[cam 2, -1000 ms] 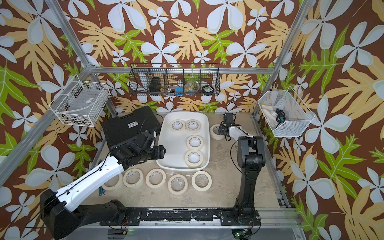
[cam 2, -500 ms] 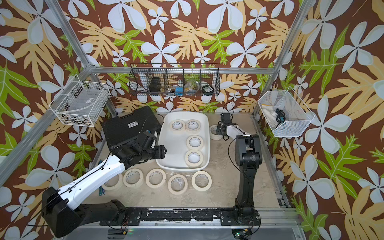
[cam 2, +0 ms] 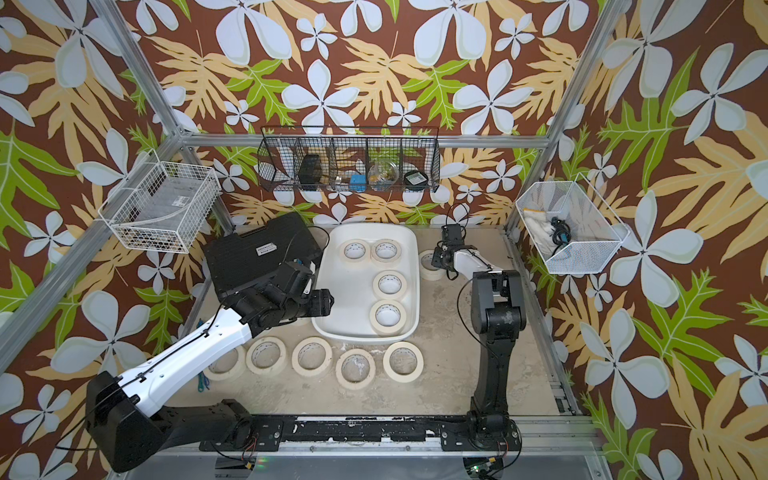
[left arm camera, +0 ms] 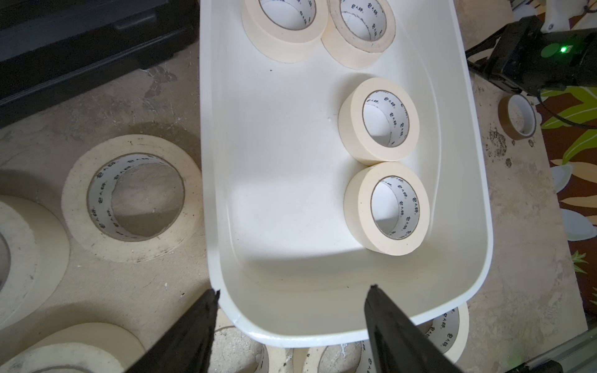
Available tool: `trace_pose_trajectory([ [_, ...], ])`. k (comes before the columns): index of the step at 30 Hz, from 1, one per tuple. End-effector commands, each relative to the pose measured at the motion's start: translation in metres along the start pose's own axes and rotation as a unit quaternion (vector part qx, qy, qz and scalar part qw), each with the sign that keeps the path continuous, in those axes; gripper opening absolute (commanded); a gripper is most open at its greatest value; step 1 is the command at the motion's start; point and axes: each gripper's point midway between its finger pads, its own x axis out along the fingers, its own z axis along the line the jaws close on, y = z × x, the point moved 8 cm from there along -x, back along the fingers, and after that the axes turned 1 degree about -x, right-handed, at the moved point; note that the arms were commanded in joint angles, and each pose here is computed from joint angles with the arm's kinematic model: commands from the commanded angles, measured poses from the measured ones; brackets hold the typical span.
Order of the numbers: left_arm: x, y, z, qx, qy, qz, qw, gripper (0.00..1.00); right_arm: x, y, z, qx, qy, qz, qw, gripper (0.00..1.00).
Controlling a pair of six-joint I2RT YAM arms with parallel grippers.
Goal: Take out the art tape in the storage box
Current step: Place the art tape at the center of the board, then pick up the art tape from the storage box.
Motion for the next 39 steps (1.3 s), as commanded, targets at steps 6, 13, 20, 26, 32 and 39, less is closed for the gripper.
trace_pose_trajectory([
  [6,0.001,-0.011,-0.005,0.009,-0.004,-0.013,1.0,0.76,-0.054,-0.025,0.01,0.006,-0.047,-0.034,0.998,0.4],
  [13,0.011,-0.034,-0.02,0.016,0.002,-0.03,0.999,0.76,-0.129,-0.041,0.019,0.009,-0.11,-0.084,0.99,0.4],
  [20,0.025,-0.062,-0.036,0.007,-0.014,-0.051,0.999,0.76,-0.202,-0.021,0.029,-0.002,-0.186,-0.111,0.976,0.41],
  [26,0.046,-0.076,-0.039,-0.016,-0.027,-0.07,0.997,0.76,-0.257,0.01,0.027,-0.032,-0.219,-0.122,0.968,0.42],
  [32,0.087,-0.089,-0.034,-0.051,-0.048,-0.056,0.996,0.77,-0.283,0.047,0.014,-0.044,-0.229,-0.109,0.966,0.42],
  [39,0.138,-0.105,-0.025,-0.089,-0.075,-0.047,0.992,0.77,-0.3,0.081,0.011,-0.044,-0.249,-0.093,0.963,0.42],
])
